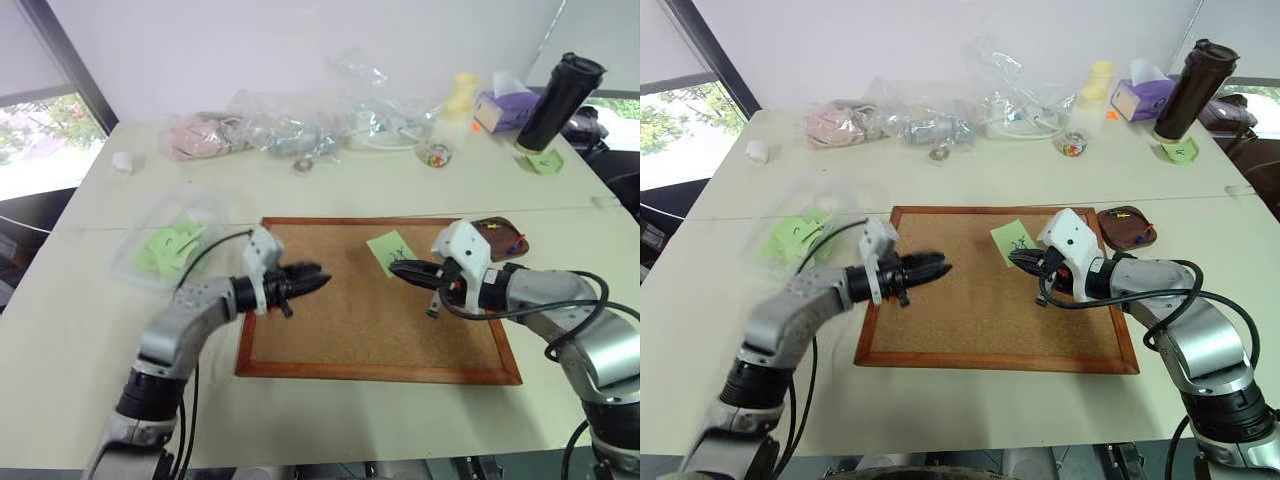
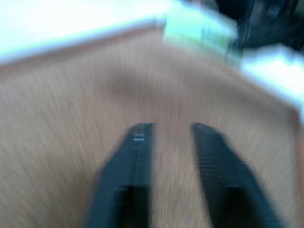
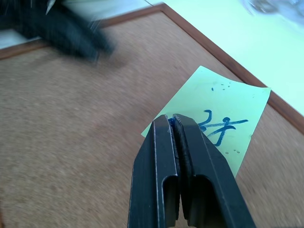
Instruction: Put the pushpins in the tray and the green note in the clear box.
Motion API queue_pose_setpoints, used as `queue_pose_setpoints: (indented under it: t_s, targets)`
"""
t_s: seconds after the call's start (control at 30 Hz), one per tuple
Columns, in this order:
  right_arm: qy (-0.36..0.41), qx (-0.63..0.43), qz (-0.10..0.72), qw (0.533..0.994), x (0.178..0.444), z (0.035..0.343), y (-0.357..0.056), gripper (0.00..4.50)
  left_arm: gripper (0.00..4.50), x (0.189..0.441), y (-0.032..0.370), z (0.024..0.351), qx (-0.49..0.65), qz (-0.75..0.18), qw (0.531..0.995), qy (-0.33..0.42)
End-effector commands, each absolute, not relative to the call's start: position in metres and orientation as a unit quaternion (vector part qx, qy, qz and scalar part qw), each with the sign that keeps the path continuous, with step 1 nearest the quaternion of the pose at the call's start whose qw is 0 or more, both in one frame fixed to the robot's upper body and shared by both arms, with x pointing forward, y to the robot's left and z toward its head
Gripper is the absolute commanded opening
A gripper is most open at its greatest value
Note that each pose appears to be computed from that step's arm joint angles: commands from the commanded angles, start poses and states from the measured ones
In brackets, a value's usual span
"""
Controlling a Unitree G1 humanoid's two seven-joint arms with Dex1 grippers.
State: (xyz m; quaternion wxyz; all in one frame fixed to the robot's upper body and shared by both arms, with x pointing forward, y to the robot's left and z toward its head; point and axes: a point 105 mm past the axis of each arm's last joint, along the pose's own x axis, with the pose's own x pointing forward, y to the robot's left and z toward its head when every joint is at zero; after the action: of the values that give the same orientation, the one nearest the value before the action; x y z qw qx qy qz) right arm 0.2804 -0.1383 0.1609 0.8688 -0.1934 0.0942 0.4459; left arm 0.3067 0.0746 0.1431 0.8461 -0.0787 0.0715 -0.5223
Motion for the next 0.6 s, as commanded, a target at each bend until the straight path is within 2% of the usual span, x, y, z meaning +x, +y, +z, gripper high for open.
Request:
queue_pose_setpoints:
  t_s: [0.03, 0.1, 0.27, 0.6]
  targets:
    - [0.063, -0.221, 0.457, 0.859, 0.276, 0.176, -0.131, 0.00, 3.54, 0.313, 0.073, 0.167, -0.156, -0.527, 0.834, 0.053]
    - [0.060, -0.225, 0.464, 0.855, 0.273, 0.178, -0.128, 0.00, 4.44, 0.323, 0.068, 0.173, -0.196, -0.520, 0.829, 0.059]
    - [0.049, -0.238, 0.474, 0.846, 0.270, 0.184, -0.121, 0.00, 4.44, 0.335, 0.048, 0.172, -0.280, -0.521, 0.800, 0.096]
    - [0.026, -0.258, 0.488, 0.833, 0.264, 0.196, -0.111, 0.00, 4.44, 0.332, 0.025, 0.159, -0.375, -0.518, 0.753, 0.155]
